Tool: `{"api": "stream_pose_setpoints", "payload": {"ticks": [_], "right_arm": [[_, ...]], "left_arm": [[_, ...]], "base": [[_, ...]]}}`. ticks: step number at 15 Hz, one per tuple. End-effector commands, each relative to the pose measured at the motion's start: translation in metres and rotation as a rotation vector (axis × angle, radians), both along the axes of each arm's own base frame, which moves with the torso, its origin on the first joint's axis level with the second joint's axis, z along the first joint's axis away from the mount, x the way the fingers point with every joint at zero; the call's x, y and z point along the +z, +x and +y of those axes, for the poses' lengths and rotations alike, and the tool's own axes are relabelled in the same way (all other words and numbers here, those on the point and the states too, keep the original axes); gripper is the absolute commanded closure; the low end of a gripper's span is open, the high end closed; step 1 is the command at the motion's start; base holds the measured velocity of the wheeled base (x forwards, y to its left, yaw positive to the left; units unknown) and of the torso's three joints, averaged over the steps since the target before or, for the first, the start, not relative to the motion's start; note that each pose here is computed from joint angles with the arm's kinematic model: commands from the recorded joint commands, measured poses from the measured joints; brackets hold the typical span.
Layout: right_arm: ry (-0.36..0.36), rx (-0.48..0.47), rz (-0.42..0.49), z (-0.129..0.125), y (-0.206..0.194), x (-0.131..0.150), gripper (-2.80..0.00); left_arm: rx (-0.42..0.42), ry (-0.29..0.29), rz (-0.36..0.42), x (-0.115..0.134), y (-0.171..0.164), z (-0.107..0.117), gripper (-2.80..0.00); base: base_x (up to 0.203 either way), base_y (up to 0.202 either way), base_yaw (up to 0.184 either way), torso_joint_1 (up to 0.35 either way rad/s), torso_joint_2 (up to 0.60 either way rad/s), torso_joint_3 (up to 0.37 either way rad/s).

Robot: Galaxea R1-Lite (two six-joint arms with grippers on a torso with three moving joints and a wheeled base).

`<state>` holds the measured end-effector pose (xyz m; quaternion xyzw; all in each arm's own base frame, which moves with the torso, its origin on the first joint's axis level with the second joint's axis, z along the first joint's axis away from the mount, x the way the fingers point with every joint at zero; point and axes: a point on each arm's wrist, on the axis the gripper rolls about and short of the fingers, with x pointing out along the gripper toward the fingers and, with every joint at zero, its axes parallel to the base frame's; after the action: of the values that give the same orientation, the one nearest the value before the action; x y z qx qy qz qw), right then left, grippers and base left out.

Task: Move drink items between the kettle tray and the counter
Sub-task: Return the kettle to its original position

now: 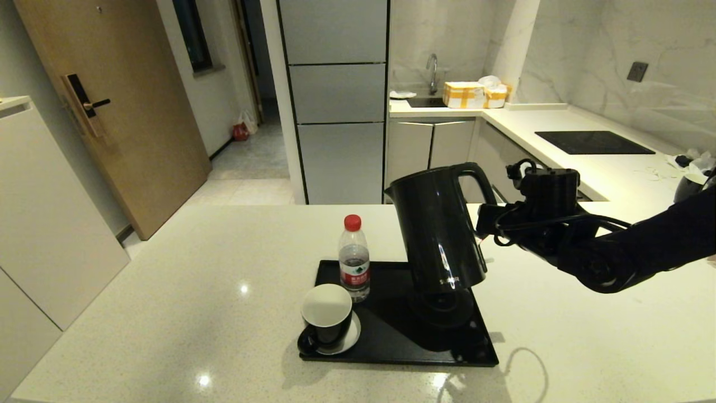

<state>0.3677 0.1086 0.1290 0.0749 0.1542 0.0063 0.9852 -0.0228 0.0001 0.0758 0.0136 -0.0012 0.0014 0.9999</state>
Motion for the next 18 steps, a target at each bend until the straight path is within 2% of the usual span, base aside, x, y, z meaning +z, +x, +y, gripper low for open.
{"api": "stream_pose_setpoints", "payload": {"ticks": [1, 4, 9, 18], "right_arm": [[0.001, 0.002, -0.001, 0.002, 0.002, -0.001, 0.00], [-0.014, -0.009, 0.020, 0.007, 0.009, -0.016, 0.00], [-0.007, -0.012, -0.001, 0.009, 0.019, -0.022, 0.00], [-0.013, -0.009, 0.025, -0.007, -0.023, -0.020, 0.00]], "left_arm": [[0.000, 0.000, -0.002, 0.000, 0.000, 0.000, 0.00], [0.000, 0.001, -0.002, 0.000, 0.000, 0.000, 0.00], [0.000, 0.002, -0.002, 0.000, 0.000, 0.000, 0.00], [0.000, 0.001, -0.002, 0.000, 0.000, 0.000, 0.00]], "base": [[0.000, 0.000, 0.000, 0.000, 0.00, 0.000], [0.000, 0.000, 0.000, 0.000, 0.00, 0.000], [0.000, 0.000, 0.000, 0.000, 0.00, 0.000], [0.000, 0.000, 0.000, 0.000, 0.00, 0.000]]}}
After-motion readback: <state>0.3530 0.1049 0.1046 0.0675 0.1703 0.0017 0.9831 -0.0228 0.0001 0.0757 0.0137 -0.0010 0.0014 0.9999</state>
